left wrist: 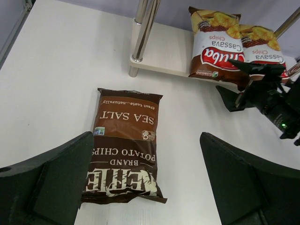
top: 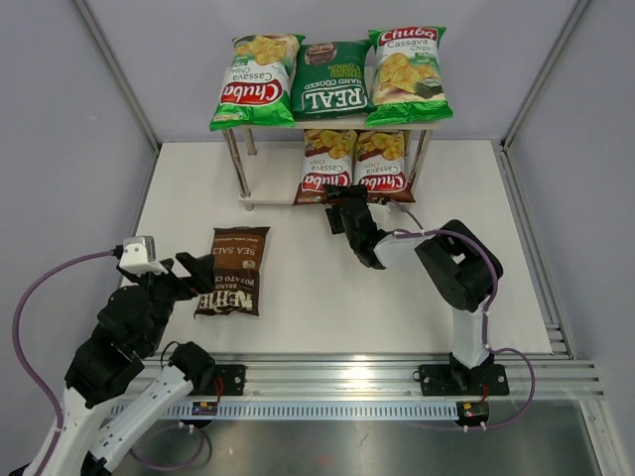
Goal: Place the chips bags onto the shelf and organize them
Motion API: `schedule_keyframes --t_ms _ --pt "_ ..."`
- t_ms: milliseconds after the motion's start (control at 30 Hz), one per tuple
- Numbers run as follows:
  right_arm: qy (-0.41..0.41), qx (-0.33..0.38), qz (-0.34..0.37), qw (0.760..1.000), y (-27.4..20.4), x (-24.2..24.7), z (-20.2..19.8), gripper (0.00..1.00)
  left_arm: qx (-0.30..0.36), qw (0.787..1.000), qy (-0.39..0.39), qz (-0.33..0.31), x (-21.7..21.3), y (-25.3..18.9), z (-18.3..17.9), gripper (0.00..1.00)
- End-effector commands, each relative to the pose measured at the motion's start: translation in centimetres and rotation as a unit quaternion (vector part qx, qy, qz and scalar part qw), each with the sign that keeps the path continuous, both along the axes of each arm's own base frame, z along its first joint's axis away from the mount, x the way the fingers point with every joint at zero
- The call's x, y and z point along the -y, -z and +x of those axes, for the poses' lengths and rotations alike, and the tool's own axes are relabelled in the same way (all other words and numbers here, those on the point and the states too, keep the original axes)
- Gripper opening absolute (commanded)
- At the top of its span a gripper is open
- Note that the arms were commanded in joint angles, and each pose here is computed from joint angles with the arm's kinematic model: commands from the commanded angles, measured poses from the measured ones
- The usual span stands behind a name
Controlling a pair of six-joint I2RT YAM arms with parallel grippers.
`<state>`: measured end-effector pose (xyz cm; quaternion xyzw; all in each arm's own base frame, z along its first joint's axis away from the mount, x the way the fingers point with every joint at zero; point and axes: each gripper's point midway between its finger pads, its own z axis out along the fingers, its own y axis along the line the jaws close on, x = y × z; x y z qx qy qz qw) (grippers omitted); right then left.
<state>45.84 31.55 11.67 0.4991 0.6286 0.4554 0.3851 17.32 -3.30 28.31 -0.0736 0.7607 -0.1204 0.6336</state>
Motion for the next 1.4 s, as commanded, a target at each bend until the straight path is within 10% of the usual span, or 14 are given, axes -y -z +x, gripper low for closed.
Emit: schedule_keyframes --t_ms 0,633,933,1067,1367 --pt "-0.034 0.031 0.024 0.999 -3.9 -0.3 -1.1 0.92 -0.004 1.0 -0.03 0.008 -0.6 -0.3 0.9 0.99" --pt "-0.19 0.11 -0.128 0.967 -5.0 5.4 -12.9 1.0 -0.11 0.986 -0.126 0.025 -3.4 3.1 5.1 0.99" --pt "-0.373 0.202 -0.28 0.861 -8.2 5.4 -19.2 0.99 -0.222 0.971 -0.079 -0.038 -3.1 7.5 8.8 0.99" --pt "-0.461 0.219 -0.253 0.822 -7.0 3.4 -21.7 0.99 -0.243 0.964 -0.091 -0.053 -3.8 8.5 9.2 0.99" --pt "-0.499 0.164 -0.131 0.841 -3.1 -4.3 -19.2 0.99 -0.206 0.966 -0.149 -0.044 -5.9 7.3 8.0 0.99"
